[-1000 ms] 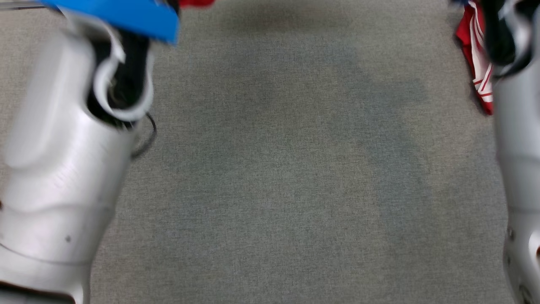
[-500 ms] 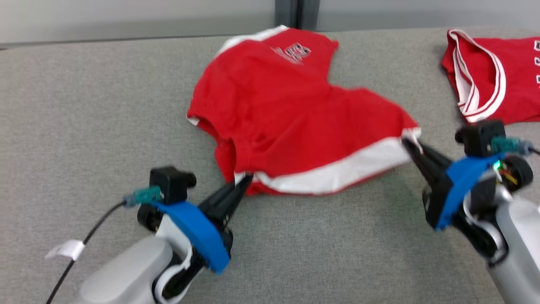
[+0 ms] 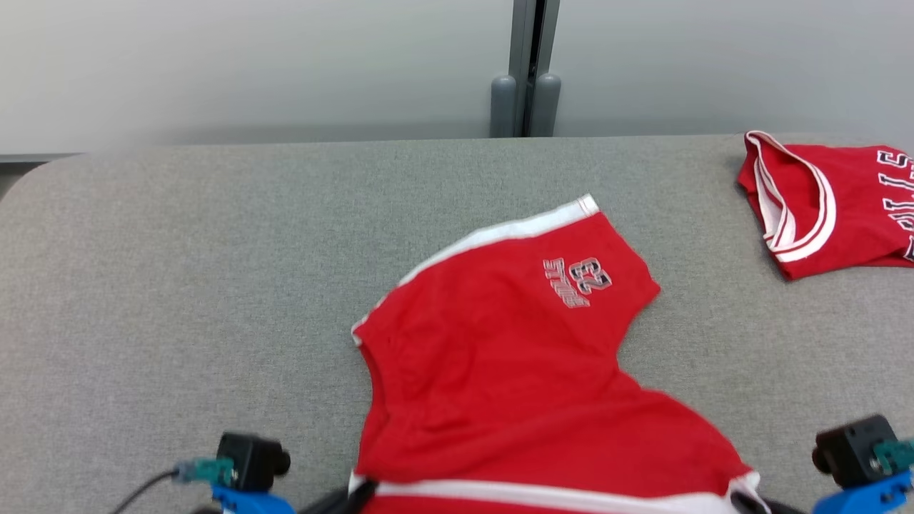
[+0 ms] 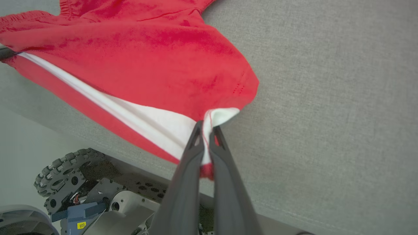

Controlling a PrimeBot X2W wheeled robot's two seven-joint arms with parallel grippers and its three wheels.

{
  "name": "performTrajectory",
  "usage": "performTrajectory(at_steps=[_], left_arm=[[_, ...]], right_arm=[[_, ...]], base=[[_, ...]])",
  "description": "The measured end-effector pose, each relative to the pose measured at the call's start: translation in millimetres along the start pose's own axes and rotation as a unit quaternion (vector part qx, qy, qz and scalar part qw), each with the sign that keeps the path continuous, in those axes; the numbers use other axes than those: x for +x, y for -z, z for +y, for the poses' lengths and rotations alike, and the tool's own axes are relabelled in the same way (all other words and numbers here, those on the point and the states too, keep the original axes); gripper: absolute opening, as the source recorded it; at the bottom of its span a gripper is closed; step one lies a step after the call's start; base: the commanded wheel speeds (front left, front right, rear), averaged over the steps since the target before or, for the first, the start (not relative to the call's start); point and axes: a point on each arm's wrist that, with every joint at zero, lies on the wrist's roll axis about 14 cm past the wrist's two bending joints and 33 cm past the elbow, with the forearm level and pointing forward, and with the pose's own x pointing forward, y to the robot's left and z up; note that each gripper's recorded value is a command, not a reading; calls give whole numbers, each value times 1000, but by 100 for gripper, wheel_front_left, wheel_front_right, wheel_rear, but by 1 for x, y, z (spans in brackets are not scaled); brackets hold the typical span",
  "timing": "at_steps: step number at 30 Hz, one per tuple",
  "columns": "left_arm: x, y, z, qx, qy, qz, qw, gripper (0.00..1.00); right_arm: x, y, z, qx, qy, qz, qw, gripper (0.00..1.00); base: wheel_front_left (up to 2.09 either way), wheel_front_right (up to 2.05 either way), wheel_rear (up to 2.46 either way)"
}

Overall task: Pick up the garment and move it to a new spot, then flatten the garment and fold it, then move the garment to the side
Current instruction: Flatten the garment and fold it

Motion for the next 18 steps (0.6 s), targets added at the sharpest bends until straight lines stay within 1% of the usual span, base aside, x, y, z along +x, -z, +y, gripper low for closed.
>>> performTrajectory(at_steps=[2, 3, 4, 8, 10, 11, 15, 18], left_arm=[[-10, 17, -10, -22, 2, 23, 999, 0], [-10, 17, -10, -22, 2, 23, 999, 0], [-16, 31, -23, -43, 11, 42, 998, 0], [-18, 28, -48, -69, 39, 19, 997, 0], [-14, 20, -57, -81, 53, 0, 995, 0], [-11, 15, -61, -83, 61, -8, 995, 0], [4, -25, -61, -72, 75, -74, 992, 0], [16, -52, -58, -97, 83, -128, 984, 0]], right_arm=[[-14, 8, 6, 11, 4, 9, 1000, 0], [-14, 8, 6, 11, 4, 9, 1000, 0], [-24, 10, 9, 14, 10, 9, 1000, 0], [-31, -6, 10, 1, 18, -16, 1000, 0], [-28, -16, 8, -15, 21, -25, 999, 0], [-26, -26, 7, -25, 21, -38, 999, 0], [-11, -71, -4, -77, 34, -83, 993, 0], [9, -95, -5, -99, 24, -98, 990, 0]], base=[[0, 0, 0], [0, 0, 0], [0, 0, 0], [0, 0, 0], [0, 0, 0], [0, 0, 0], [0, 0, 0], [0, 0, 0]])
